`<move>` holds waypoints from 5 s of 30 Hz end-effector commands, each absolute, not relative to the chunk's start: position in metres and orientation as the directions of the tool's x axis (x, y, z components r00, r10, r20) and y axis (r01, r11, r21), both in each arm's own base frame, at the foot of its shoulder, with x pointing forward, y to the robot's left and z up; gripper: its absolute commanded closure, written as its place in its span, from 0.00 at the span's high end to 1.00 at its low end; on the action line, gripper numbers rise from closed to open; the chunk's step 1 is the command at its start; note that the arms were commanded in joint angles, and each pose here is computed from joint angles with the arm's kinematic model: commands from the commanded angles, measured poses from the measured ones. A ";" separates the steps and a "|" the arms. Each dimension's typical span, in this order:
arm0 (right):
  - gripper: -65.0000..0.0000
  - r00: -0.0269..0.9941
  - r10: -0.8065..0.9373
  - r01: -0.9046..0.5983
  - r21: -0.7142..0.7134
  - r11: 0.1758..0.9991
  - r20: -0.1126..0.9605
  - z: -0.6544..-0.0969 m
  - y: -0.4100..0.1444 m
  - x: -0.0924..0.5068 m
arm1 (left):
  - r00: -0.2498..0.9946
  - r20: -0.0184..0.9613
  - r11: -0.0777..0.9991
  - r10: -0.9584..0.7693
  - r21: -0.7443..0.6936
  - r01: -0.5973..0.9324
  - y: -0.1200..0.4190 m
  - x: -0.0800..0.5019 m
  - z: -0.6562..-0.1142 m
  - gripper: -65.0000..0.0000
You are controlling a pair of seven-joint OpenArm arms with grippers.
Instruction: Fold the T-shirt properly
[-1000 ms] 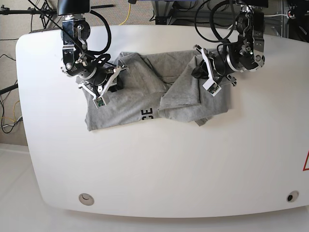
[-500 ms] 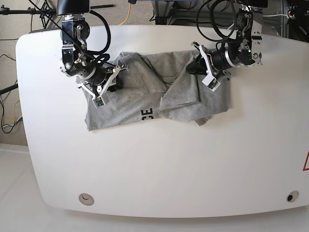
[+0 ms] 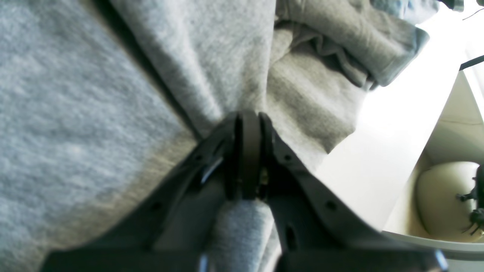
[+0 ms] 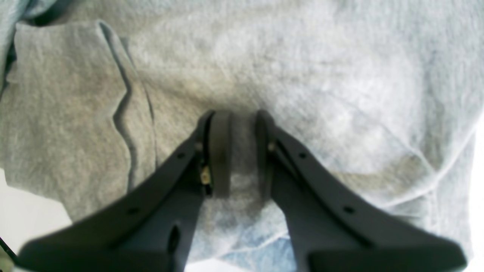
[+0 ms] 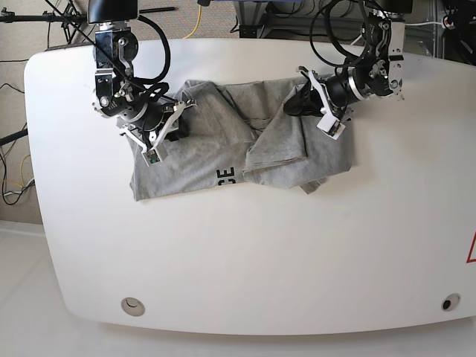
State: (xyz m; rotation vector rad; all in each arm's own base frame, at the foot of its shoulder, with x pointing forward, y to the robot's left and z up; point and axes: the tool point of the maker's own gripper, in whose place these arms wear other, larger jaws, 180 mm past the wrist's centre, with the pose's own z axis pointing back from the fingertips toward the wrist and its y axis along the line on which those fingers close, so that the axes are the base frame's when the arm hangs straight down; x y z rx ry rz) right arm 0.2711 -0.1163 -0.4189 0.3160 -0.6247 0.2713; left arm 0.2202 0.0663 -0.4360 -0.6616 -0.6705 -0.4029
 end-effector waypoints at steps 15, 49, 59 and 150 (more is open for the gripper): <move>0.20 0.672 0.088 -0.300 0.162 0.940 0.735 -0.365 -0.137 0.300 | 0.739 0.630 0.794 -0.239 -0.312 0.522 0.102 0.223 -0.448 0.01; 0.17 0.746 0.182 -0.380 0.185 0.906 0.641 -0.405 -0.113 0.282 | 0.724 0.543 0.773 -0.425 -0.199 0.603 0.121 0.191 -0.457 0.00; 0.49 0.687 -0.051 -0.126 0.188 0.974 0.725 -0.356 -0.204 0.298 | 0.670 0.623 0.772 -0.404 -0.160 0.615 0.117 0.227 -0.436 0.00; 0.70 0.667 -0.270 -0.009 0.370 0.929 0.694 -0.353 -0.225 0.268 | 0.439 0.852 0.801 -0.286 -0.039 0.598 0.096 0.326 -0.327 0.26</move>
